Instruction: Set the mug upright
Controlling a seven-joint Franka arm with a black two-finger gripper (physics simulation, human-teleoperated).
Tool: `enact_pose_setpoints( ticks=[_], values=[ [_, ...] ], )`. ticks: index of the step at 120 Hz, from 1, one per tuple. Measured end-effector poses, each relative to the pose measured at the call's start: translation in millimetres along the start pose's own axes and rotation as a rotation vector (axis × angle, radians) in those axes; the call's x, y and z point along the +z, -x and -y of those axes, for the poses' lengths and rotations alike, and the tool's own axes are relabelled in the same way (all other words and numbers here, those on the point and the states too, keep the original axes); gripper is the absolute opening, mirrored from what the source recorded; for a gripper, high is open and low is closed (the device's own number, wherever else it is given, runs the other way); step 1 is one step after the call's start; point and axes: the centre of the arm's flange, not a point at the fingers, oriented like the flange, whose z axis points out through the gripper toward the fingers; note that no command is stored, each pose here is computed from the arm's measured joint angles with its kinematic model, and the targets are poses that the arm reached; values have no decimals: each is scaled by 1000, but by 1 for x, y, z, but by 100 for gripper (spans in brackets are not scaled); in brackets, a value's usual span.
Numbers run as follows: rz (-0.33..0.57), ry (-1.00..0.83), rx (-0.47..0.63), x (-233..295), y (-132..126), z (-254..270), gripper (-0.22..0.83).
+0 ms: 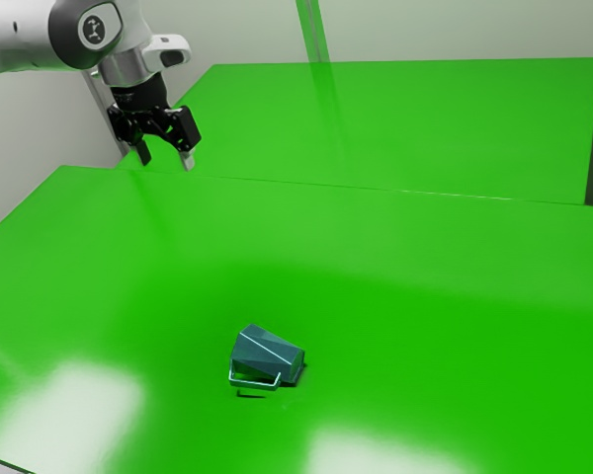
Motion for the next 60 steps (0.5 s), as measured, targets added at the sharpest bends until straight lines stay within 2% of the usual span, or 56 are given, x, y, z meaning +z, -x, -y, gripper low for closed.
enact_pose_setpoints(
  ticks=[14,37,60],
  values=[
    [-1,0,-2,0,1,1,60],
    [5,-3,-1,-1,17,-1,60],
    [11,41,1,20,30,-7,60]
  ],
)
